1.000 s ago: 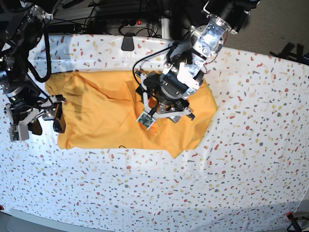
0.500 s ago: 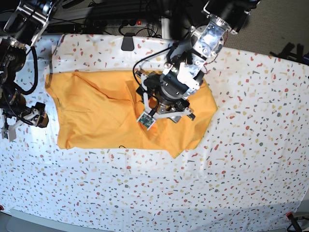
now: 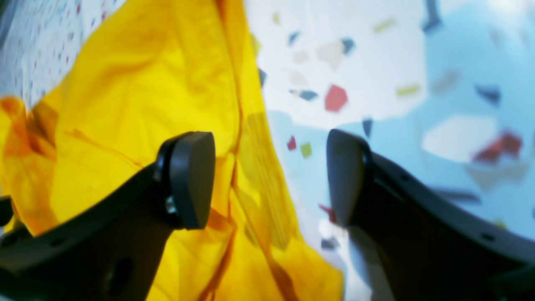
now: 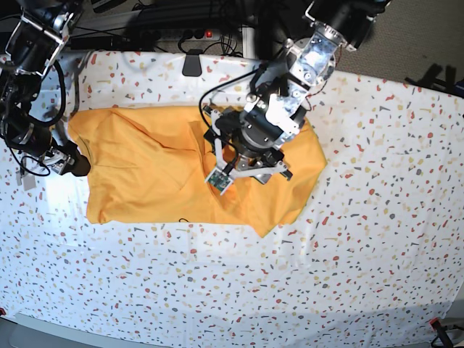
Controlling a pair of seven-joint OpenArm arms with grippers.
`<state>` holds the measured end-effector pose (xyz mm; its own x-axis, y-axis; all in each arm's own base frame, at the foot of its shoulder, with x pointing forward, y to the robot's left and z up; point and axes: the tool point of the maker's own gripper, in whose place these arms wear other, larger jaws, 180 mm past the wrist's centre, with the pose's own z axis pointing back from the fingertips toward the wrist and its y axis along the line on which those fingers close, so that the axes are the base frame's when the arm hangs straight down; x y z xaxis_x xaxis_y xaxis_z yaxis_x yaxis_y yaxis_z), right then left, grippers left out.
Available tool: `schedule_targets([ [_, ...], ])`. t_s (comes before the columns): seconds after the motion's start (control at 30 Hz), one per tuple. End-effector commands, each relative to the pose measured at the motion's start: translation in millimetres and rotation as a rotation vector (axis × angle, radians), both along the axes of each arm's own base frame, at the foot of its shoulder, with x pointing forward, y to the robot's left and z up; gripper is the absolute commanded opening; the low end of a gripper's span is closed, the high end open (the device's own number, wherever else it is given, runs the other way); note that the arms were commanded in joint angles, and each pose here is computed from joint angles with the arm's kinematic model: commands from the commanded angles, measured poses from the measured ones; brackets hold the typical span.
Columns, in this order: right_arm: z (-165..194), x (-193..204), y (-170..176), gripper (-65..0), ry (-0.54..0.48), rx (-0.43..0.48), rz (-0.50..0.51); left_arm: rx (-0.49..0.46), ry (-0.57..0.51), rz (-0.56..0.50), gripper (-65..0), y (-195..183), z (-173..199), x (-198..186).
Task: Fold the T-shirt properly
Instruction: 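Release the right gripper and move it toward the shirt's other end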
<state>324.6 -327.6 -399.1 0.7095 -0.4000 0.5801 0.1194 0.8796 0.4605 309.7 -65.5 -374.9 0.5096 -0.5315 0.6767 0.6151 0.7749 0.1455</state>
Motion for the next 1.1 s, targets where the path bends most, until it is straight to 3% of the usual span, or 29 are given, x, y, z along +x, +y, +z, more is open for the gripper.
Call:
schedule_targets([
  [0.0,7,4,-2,-23.5,-0.01,-0.001,0.01,-0.032,-0.048,-0.005,-29.3,-7,17,9],
  [0.4,4,6,28,-23.5,-0.009,0.11,0.042,-0.03,-0.061,-0.005,-29.3,-7,18,11],
  [0.57,-1,8,48,-23.5,0.021,0.122,0.097,0.057,-0.144,0.009,-29.3,6,30,29],
  [0.8,-10,8,75,-24.1,0.059,0.109,0.199,0.131,-0.11,0.043,-29.3,20,36,41],
  [0.87,-8,11,78,-34.1,0.057,0.104,0.212,0.148,-0.086,0.049,-29.3,23,32,38],
  [0.97,-1,20,78,-60.6,0.036,0.103,0.214,0.156,-0.073,0.052,-29.3,25,29,36],
  [1.0,3,25,79,-65.0,0.025,0.102,0.215,0.156,-0.073,0.052,-29.3,25,29,36],
  [1.07,11,32,80,-65.0,0.01,0.107,0.224,0.156,-0.073,0.052,-29.3,25,29,36],
])
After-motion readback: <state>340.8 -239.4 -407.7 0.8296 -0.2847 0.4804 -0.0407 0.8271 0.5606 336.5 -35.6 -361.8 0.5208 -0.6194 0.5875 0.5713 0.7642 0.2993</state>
